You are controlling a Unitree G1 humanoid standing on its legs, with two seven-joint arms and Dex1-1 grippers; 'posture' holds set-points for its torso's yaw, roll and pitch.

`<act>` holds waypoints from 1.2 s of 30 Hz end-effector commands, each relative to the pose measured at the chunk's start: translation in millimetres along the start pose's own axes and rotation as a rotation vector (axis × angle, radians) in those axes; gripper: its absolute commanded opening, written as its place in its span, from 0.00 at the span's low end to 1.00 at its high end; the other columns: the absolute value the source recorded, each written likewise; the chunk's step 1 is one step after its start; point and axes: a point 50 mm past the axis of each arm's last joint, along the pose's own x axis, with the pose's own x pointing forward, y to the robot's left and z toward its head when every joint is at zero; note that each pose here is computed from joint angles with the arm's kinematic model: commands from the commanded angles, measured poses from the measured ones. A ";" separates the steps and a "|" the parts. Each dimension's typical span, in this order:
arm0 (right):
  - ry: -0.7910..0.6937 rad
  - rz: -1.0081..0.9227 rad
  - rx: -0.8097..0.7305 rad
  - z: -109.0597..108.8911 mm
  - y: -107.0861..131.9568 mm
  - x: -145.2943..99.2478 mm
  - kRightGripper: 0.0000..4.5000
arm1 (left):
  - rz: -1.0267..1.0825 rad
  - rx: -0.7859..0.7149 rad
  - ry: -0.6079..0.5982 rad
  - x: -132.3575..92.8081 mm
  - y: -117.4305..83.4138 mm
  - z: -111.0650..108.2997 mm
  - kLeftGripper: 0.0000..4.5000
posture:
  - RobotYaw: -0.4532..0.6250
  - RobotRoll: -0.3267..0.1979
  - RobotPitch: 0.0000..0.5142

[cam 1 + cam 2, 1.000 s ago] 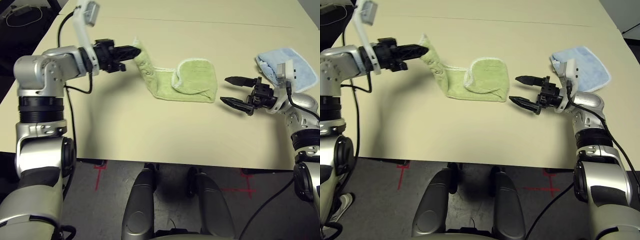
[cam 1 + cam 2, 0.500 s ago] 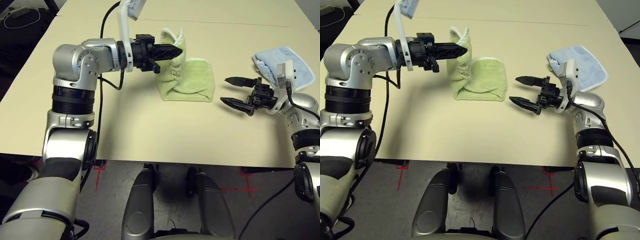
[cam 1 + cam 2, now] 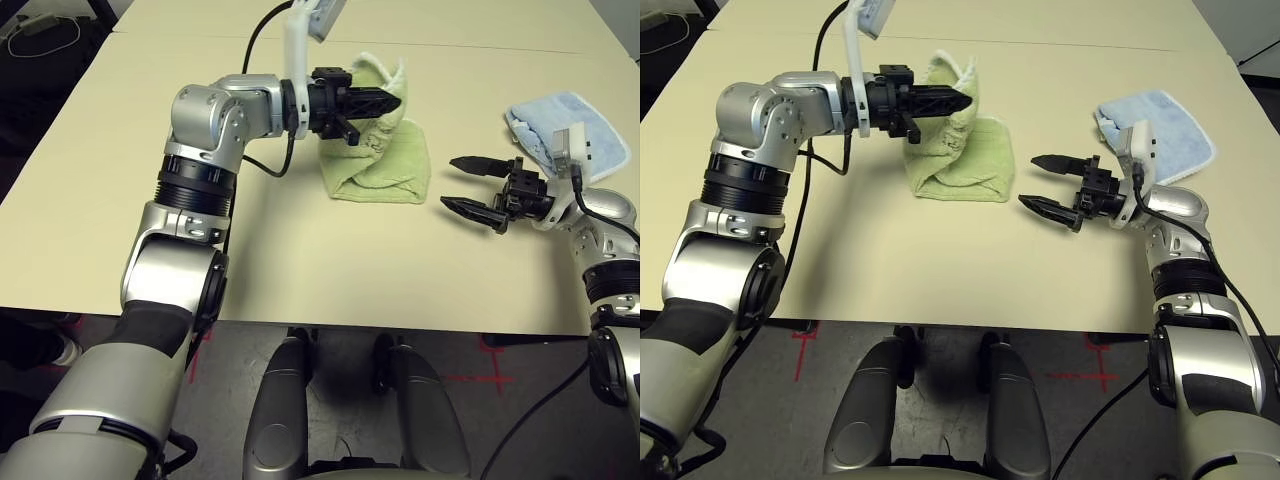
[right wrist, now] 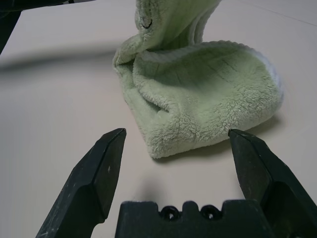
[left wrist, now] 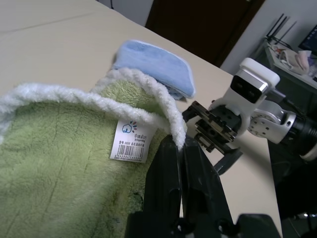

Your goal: Fold the towel and set it aside.

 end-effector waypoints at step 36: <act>-0.027 -0.036 0.018 4.2 -6.8 7.7 1.00 | 0.048 0.023 -0.033 3.7 5.6 -34.6 1.00 | 0.50 0.62 0.46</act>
